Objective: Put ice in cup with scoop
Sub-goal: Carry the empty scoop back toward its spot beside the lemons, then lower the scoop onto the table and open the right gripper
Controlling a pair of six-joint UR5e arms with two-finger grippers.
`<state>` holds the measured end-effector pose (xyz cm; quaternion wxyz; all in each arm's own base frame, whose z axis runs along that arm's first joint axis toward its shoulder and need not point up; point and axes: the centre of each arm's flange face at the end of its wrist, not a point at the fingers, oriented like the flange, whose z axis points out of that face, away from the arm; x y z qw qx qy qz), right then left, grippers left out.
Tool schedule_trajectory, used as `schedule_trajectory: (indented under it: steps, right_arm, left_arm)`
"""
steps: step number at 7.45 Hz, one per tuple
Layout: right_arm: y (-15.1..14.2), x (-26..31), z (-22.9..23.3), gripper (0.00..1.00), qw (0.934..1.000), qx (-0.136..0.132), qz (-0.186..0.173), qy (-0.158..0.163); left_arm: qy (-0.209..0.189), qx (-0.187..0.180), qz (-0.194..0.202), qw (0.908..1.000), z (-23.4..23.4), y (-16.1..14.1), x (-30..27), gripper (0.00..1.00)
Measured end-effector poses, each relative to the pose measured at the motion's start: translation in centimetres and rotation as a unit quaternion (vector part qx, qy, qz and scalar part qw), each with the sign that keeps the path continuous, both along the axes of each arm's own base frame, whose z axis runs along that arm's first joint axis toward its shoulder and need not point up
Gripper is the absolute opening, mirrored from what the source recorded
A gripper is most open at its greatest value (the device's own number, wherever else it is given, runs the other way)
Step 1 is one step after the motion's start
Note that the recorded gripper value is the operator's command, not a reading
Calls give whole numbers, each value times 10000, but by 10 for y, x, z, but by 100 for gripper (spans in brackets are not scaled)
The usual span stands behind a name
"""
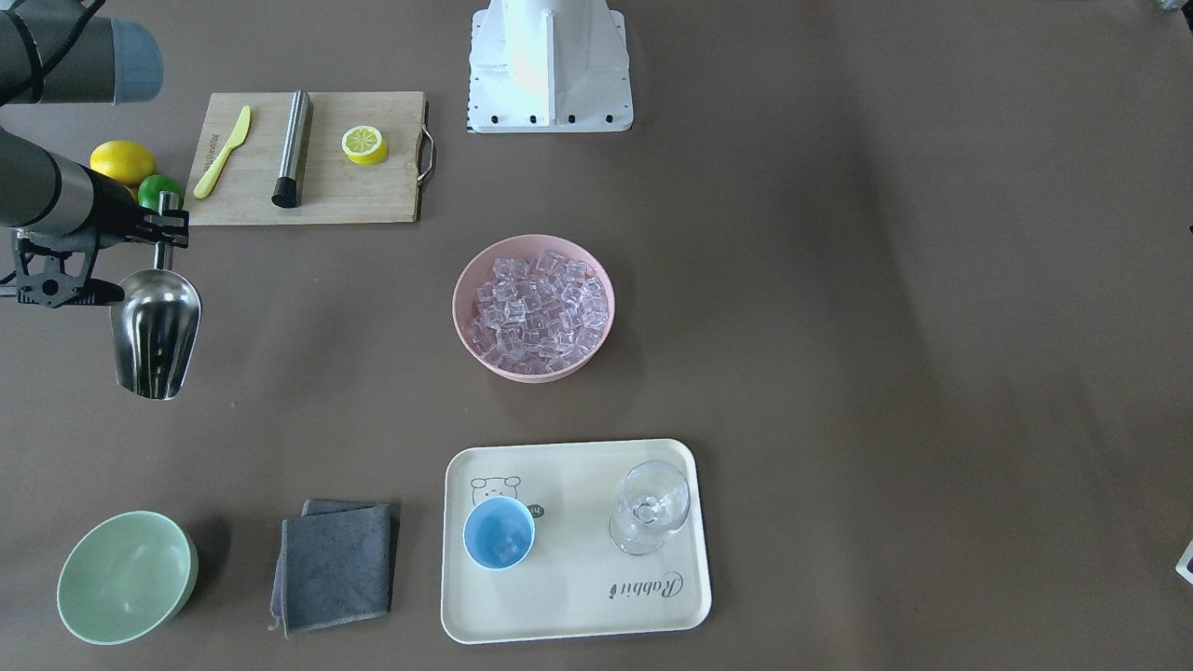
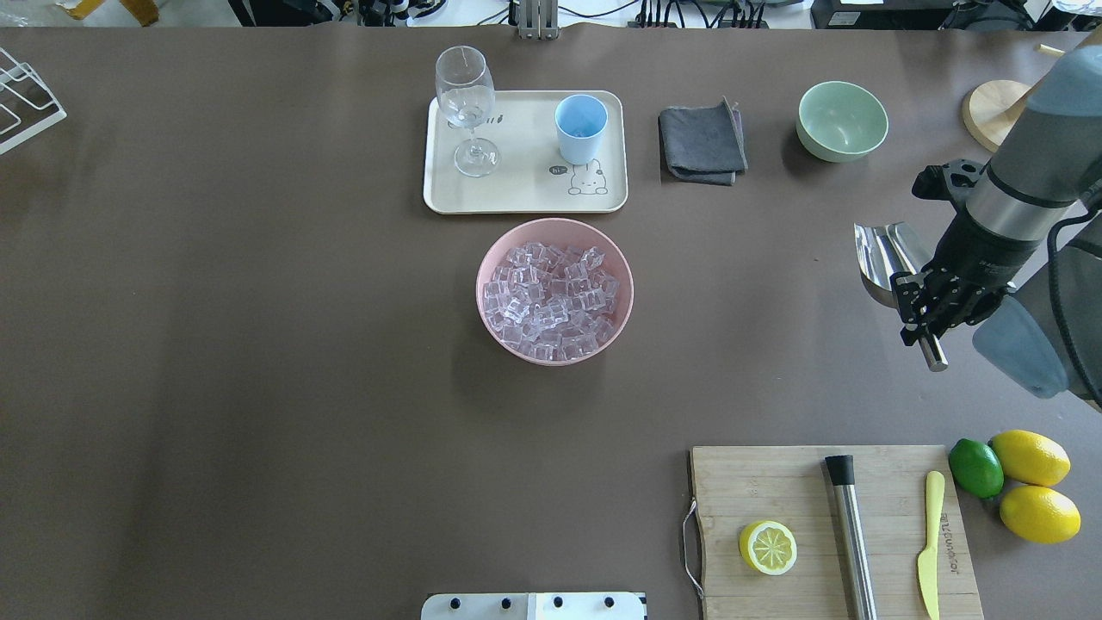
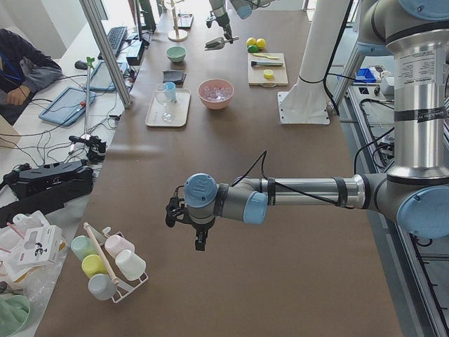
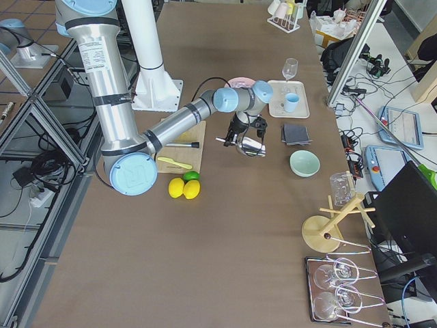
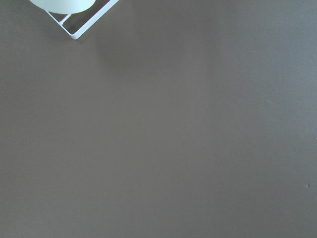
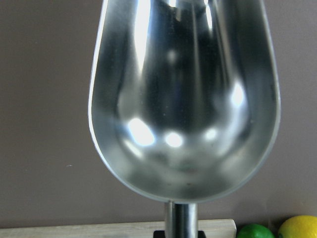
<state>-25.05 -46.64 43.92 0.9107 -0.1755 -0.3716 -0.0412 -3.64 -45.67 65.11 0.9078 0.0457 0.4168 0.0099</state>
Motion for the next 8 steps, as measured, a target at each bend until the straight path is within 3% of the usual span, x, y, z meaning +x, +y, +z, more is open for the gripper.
schedule_trajectory:
  steps: [4, 8]
  right_arm:
    - [14, -43, 31, 0, 9999, 116, -16, 36]
    - [23, -48, 49, 0, 9990, 324, -56, 287]
  left_arm:
    - [21, -3, 4, 10000, 1, -3, 1, 99]
    - [17, -51, -20, 10000, 3, -3, 1, 99]
